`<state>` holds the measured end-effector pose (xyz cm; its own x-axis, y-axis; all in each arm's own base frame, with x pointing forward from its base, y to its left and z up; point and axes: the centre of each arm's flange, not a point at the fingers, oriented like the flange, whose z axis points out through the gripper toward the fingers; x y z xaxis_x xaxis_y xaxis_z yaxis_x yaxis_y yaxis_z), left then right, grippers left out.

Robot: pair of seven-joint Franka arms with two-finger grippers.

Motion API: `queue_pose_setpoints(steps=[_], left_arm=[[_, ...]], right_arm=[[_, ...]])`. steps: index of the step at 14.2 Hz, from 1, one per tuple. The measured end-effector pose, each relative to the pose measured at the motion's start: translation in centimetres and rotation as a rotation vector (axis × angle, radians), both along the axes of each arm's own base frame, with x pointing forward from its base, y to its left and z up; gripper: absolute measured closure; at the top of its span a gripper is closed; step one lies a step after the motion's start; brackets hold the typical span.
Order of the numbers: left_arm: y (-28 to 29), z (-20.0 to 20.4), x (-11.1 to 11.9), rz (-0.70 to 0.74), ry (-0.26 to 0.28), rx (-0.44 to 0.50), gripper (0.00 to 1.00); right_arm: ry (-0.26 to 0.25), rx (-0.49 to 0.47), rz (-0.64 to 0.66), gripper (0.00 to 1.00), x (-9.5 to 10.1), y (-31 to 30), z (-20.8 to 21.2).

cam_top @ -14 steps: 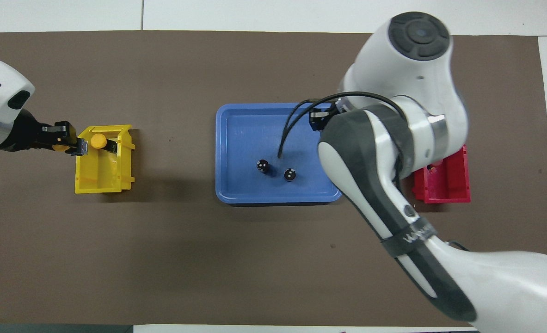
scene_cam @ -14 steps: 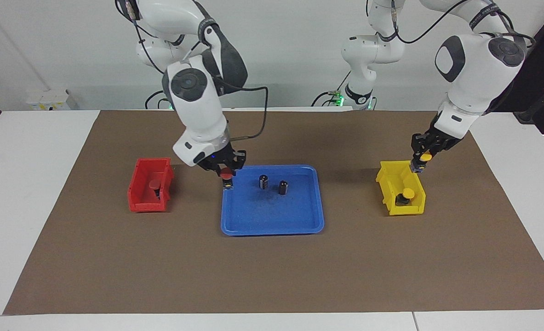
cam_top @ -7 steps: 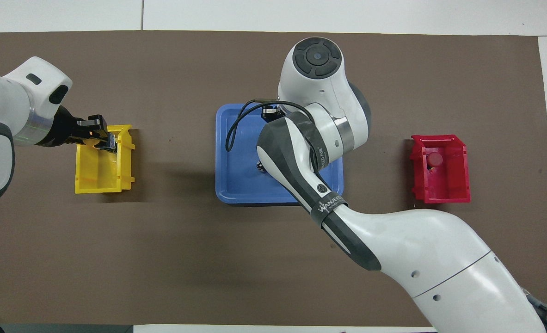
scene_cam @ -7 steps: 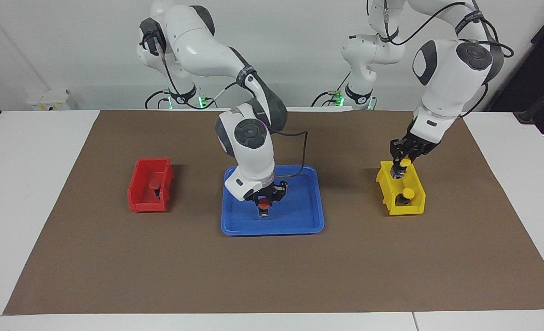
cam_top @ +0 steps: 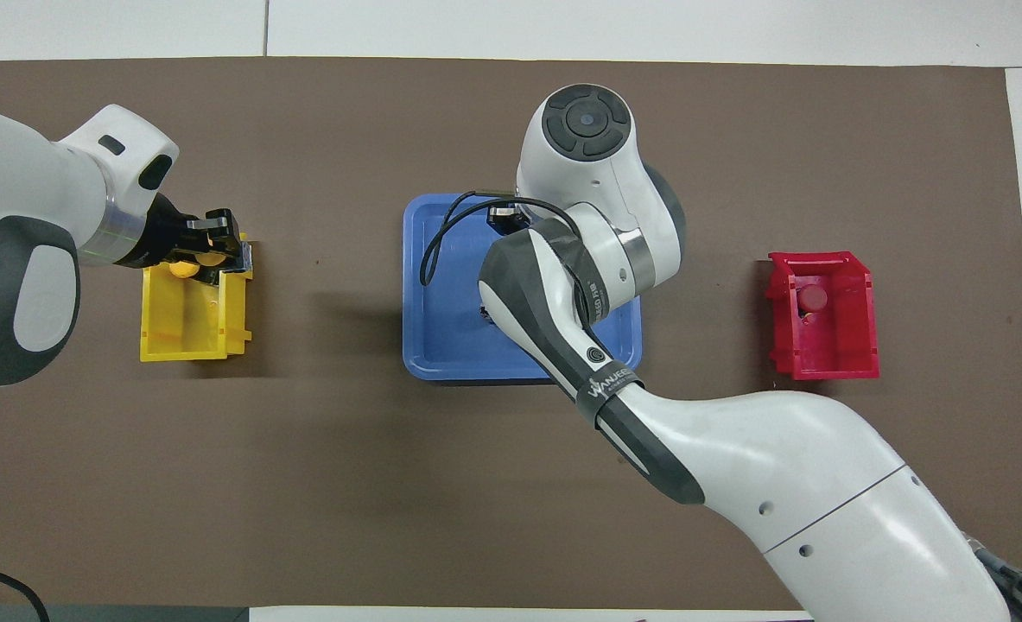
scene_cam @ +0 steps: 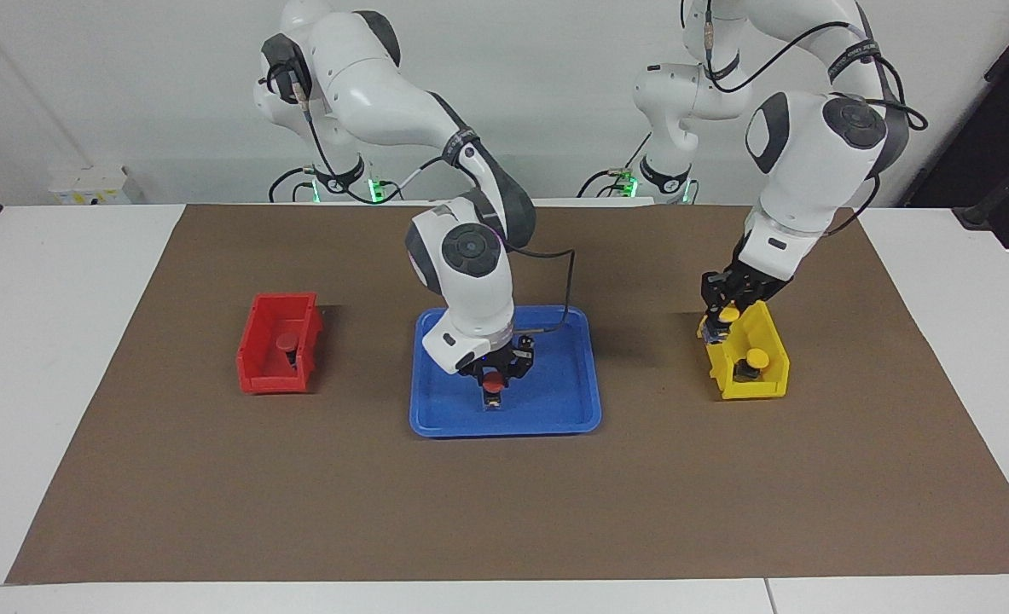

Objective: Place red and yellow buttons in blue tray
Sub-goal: 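Place the red button in the blue tray with the right gripper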

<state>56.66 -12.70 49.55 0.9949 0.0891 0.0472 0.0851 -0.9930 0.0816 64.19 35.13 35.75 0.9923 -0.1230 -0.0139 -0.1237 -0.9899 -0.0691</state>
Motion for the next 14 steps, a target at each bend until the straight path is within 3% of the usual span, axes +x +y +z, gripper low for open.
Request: queue_pose_setpoints(steps=[2, 3, 7, 8, 12, 14], left_arm=[[-0.1, 0.0, 0.0, -0.001, -0.002, 0.000, 0.58], [-0.1, -0.1, 0.0, -0.001, -0.001, 0.000, 0.58], [-0.5, -0.2, 0.1, 0.007, -0.009, -0.003, 0.58], [-0.8, -0.3, 0.2, 0.015, -0.015, -0.007, 0.58], [-9.2, -3.7, 0.4, 0.072, -0.067, -0.051, 0.58], [-15.8, -5.6, -0.3, 0.082, -0.067, -0.068, 0.58]], right_arm=[[-0.016, 0.008, -0.002, 0.58, 0.1, 0.0, -0.1], [-0.024, 0.012, -0.003, 0.52, 0.2, 0.1, -0.3], [-0.042, 0.014, 0.012, 0.09, 0.4, -0.3, -0.1], [-0.042, 0.006, 0.026, 0.05, 0.6, -0.8, 0.4], [-0.075, -0.008, 0.231, 0.04, 2.9, -8.5, 7.6], [-0.066, -0.017, 0.348, 0.04, 2.7, -13.9, 12.0]])
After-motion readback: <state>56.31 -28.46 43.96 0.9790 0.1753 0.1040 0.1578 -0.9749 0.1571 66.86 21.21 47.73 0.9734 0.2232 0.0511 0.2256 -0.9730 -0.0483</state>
